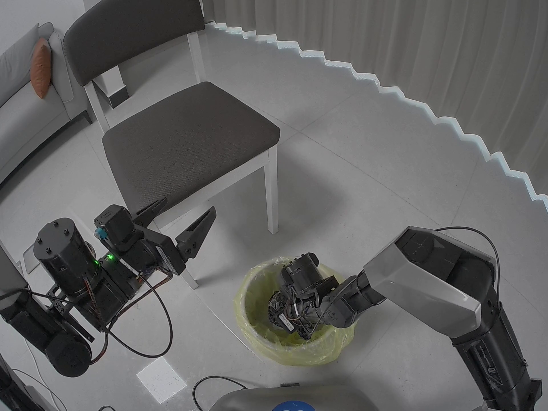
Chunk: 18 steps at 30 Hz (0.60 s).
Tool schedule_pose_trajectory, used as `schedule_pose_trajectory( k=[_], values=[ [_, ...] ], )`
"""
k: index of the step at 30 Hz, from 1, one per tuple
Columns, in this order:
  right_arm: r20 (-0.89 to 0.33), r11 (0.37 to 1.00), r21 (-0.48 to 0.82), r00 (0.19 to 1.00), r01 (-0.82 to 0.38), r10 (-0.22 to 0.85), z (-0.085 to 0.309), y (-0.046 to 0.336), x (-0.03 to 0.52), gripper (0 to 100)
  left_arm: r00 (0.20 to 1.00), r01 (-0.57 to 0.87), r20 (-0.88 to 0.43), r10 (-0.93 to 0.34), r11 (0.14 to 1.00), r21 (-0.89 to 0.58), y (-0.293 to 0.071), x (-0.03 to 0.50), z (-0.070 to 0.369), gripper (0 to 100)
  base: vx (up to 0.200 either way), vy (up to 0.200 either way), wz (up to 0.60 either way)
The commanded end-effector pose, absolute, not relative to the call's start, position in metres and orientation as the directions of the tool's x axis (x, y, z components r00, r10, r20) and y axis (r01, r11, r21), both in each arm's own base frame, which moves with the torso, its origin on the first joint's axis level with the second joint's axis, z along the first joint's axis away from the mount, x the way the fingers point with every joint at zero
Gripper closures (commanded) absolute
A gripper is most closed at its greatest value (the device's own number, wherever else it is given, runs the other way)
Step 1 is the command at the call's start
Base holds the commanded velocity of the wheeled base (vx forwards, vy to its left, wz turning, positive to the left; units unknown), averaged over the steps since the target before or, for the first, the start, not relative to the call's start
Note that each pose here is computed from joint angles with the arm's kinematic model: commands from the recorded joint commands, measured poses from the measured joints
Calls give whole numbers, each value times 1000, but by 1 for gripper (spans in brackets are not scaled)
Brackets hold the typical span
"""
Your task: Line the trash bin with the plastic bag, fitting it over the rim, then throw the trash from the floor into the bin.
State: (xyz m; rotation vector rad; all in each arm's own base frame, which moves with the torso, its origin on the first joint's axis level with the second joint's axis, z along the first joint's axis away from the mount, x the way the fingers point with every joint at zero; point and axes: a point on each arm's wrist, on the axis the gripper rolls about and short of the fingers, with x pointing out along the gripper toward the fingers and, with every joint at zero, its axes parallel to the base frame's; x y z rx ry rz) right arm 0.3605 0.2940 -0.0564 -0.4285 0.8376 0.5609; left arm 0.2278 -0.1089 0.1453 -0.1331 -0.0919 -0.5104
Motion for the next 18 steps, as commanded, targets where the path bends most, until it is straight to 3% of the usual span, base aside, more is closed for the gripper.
schedule_pose_trajectory(
  k=[1, 18],
  values=[
    [-788, 775, -134, 541, -617, 294, -57, 294, 361, 0, 867, 493, 131, -480, 864, -104, -109, 227, 146, 0, 0, 0, 0],
    [-767, 792, -150, 575, -592, 285, -54, 294, 362, 0, 867, 495, 130, -481, 863, -104, -109, 227, 146, 0, 0, 0, 0]
  ],
)
